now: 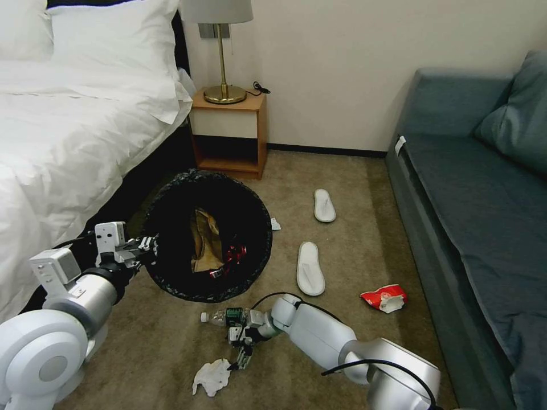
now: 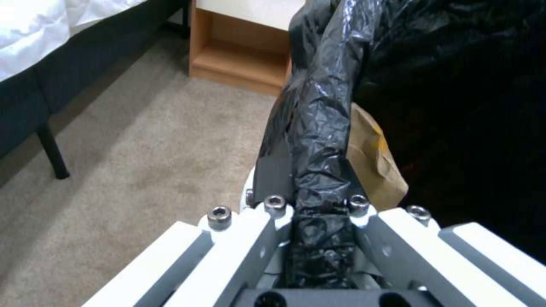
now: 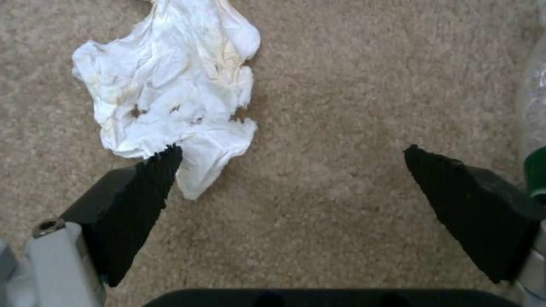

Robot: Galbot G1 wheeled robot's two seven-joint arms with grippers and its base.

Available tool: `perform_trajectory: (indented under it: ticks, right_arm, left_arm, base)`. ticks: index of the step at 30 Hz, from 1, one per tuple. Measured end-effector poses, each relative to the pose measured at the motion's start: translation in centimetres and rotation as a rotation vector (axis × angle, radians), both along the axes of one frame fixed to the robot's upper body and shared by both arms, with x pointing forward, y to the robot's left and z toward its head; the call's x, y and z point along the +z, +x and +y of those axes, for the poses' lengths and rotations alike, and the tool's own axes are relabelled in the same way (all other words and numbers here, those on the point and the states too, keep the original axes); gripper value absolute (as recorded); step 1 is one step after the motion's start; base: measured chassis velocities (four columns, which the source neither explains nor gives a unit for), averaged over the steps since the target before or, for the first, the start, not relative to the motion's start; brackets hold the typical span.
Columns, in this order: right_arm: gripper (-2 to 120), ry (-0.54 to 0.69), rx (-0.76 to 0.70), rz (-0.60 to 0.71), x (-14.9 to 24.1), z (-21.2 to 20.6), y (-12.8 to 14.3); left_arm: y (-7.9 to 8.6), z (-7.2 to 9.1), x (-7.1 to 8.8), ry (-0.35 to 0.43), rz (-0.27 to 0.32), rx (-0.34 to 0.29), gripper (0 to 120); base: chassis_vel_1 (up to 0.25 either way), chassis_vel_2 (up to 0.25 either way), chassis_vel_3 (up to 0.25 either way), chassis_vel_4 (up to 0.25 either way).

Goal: Pick up the trash bin, then pick up the garbage on the floor and place it into the trash bin.

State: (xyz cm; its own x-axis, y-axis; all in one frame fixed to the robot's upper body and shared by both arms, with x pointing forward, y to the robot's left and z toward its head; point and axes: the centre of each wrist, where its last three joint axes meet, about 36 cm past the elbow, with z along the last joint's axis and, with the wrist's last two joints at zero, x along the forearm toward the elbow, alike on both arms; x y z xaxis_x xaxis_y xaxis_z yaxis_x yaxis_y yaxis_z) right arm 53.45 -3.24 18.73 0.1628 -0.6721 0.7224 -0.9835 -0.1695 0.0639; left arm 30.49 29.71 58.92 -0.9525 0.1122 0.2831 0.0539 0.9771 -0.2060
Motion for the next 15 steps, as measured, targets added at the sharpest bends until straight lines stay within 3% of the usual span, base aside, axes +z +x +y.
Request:
perform_trajectory:
  ticks: [15]
  right_arm:
    - [100,0.032,0.033,0.048,-0.5,0.5,-1.0]
  left_arm:
    - [-0.2,-0.1,-0.2,-0.002,0.006,0.003,3]
  base:
    - [0.0,0.0,0.0,0.0]
